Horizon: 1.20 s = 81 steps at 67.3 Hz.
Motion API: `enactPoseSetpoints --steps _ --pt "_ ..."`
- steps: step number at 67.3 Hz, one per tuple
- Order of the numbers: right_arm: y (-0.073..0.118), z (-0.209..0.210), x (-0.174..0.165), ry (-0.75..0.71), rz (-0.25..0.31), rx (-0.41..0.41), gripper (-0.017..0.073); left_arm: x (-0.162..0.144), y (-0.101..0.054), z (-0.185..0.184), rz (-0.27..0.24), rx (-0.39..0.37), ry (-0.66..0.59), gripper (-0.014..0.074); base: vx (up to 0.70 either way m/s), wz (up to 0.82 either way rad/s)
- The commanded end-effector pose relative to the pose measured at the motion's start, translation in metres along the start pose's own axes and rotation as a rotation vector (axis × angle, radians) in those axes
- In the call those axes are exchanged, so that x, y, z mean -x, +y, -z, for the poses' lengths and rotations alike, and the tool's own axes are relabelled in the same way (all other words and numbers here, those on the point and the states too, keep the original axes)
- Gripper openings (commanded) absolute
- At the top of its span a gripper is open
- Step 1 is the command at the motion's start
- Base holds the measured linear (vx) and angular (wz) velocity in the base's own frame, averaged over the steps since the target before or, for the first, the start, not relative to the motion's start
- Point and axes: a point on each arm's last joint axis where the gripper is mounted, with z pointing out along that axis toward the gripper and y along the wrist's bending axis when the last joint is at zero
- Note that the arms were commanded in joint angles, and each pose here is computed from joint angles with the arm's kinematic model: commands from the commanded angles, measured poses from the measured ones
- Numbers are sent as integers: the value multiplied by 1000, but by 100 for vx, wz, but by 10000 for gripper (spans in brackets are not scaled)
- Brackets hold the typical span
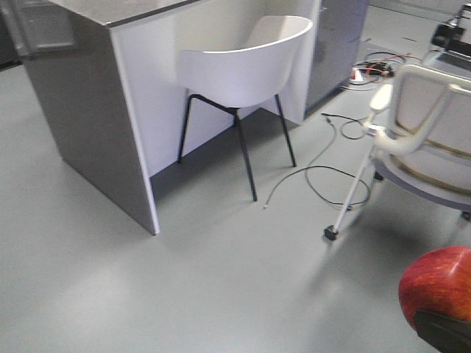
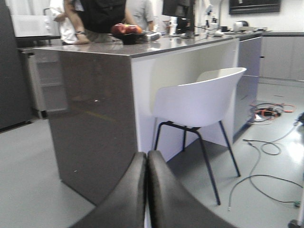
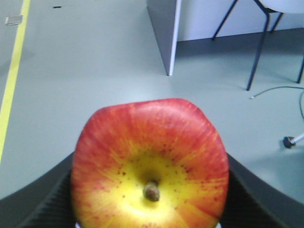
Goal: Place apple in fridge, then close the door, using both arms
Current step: 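Drive away from the counter holding the apple in the right gripper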
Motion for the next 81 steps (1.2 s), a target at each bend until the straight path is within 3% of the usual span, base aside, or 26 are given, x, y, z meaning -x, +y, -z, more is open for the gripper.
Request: enactPoseSetpoints --steps 1,81 --pt "0 5 12 -91 2 -7 150 -3 -1 -1 9 -9 -44 -6 -1 40" --pt "0 5 12 -91 2 -7 150 -3 -1 -1 9 -9 -44 -6 6 46"
